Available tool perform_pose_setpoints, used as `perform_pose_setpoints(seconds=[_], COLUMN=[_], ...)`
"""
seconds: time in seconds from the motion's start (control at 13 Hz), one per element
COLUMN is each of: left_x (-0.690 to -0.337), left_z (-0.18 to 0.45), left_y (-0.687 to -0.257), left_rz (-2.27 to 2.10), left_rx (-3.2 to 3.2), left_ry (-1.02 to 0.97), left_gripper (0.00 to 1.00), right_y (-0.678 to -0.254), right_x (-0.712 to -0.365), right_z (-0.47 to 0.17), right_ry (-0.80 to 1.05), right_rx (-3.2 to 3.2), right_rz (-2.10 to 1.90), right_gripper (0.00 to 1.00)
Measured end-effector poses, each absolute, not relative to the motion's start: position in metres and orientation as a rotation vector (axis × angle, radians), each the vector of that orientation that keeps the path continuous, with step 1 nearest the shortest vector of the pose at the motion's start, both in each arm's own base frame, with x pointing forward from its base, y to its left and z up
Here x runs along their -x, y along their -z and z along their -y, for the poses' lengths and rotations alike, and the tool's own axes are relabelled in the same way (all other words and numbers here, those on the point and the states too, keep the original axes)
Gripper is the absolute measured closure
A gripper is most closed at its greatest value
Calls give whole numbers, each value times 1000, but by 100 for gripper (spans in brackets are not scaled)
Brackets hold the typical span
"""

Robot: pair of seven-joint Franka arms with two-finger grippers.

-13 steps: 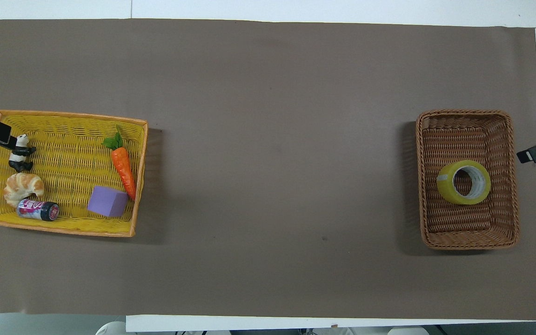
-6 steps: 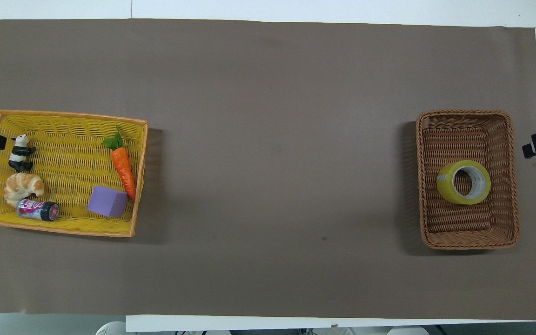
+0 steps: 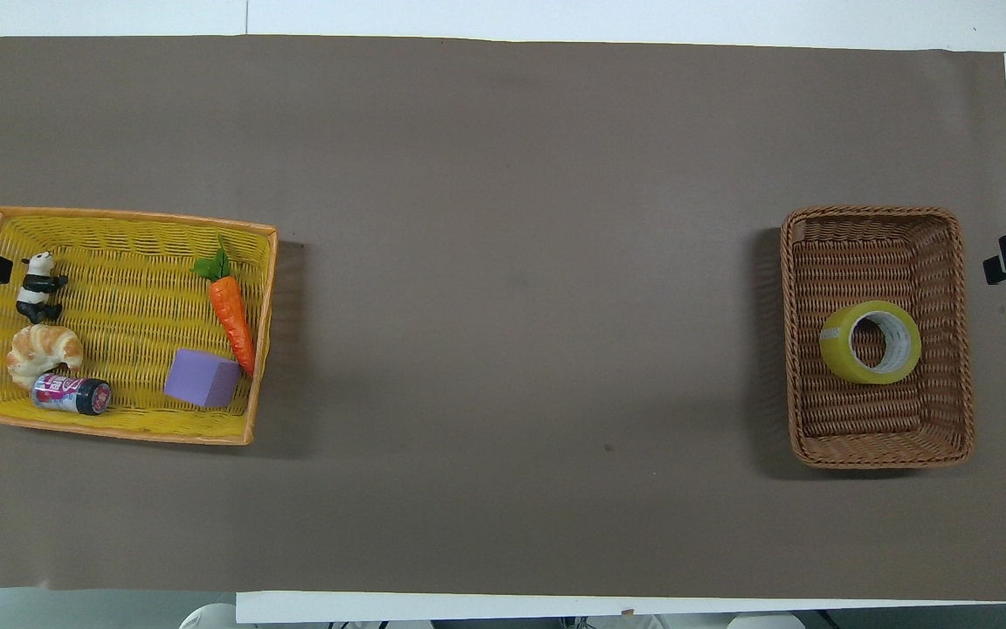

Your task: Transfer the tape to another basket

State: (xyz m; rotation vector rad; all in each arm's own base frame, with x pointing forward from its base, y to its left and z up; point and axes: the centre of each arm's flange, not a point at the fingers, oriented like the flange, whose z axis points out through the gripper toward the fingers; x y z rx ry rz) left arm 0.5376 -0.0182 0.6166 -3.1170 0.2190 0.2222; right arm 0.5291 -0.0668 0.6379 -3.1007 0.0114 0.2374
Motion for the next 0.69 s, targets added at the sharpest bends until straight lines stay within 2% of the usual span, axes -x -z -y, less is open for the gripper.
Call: perform_pose_setpoints(seconds=[0.23, 0.46, 0.69], left_x=[-538, -538, -538], left_z=[18, 18, 18], left_y=[-617, -617, -616], left_rz=[-219, -219, -219], left_rx=[3117, 3117, 3117], left_ry=[-222, -223, -223], left_gripper=[0, 0, 0], right_y=[-636, -639, -639], right_x=[-524, -531, -533], right_z=[62, 55, 47], right_ry=[-257, -172, -163], right_rx=[3114, 3169, 3175], right_rz=[-22, -53, -88], right_gripper=[0, 0, 0])
